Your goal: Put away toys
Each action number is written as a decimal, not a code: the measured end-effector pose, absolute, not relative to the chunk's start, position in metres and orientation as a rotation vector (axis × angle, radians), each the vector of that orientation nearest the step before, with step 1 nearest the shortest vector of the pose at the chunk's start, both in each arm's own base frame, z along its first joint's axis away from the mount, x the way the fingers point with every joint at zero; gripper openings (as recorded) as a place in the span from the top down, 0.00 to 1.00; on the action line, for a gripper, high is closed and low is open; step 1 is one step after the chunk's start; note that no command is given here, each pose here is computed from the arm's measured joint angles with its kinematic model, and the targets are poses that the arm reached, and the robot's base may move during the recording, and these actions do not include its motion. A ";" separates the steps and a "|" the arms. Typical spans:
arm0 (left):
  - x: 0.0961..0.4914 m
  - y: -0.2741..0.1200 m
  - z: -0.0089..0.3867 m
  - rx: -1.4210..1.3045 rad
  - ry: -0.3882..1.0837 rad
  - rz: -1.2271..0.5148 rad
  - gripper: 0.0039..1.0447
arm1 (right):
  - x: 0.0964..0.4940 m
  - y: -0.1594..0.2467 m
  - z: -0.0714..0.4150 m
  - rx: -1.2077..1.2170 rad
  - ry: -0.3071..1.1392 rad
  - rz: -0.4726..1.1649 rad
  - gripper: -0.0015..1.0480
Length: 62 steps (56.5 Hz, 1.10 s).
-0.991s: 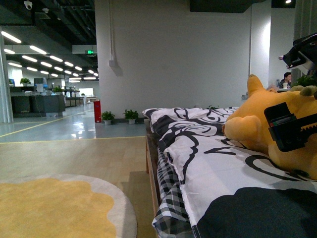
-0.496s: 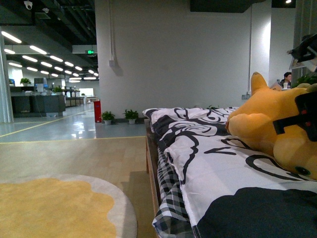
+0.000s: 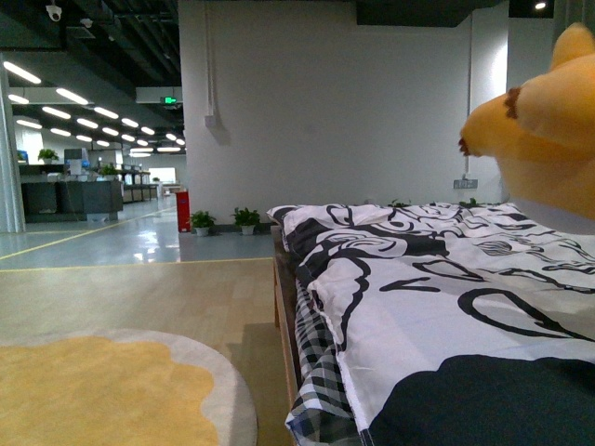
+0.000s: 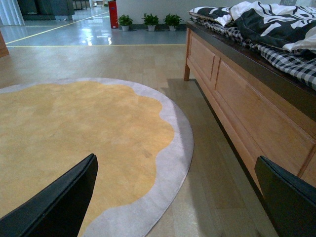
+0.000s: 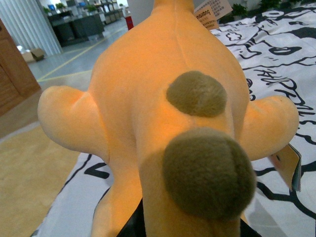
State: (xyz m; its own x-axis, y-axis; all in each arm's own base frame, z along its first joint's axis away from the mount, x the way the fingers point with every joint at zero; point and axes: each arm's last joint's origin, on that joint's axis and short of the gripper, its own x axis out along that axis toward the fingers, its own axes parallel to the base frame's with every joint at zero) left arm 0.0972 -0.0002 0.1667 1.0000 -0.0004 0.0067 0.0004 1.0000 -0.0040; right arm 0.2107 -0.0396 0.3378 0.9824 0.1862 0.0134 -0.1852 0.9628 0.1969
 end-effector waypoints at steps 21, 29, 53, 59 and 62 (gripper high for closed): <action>0.097 0.000 0.167 -0.004 -0.007 0.000 0.06 | 0.149 -0.035 0.317 0.272 -0.013 0.178 0.93; 0.097 0.000 0.167 -0.004 -0.007 0.000 0.06 | 0.149 -0.035 0.317 0.275 -0.012 0.178 0.93; 0.097 0.000 0.167 -0.004 -0.007 0.000 0.06 | 0.131 -0.015 0.242 0.017 0.014 -0.010 0.93; 0.097 0.000 0.167 -0.004 -0.007 0.000 0.06 | 0.127 -0.013 0.231 0.009 0.007 -0.013 0.93; 0.097 0.000 0.167 -0.004 -0.007 0.000 0.06 | 0.125 -0.009 0.226 0.006 0.006 -0.035 0.93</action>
State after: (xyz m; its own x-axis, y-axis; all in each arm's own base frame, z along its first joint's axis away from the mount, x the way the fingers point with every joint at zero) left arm 0.0972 -0.0002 0.1667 1.0000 0.0000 0.0067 0.0000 1.0000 -0.0040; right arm 0.1251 -0.0094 0.2260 0.9994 -0.0347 -0.0063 0.0347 0.9994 0.0062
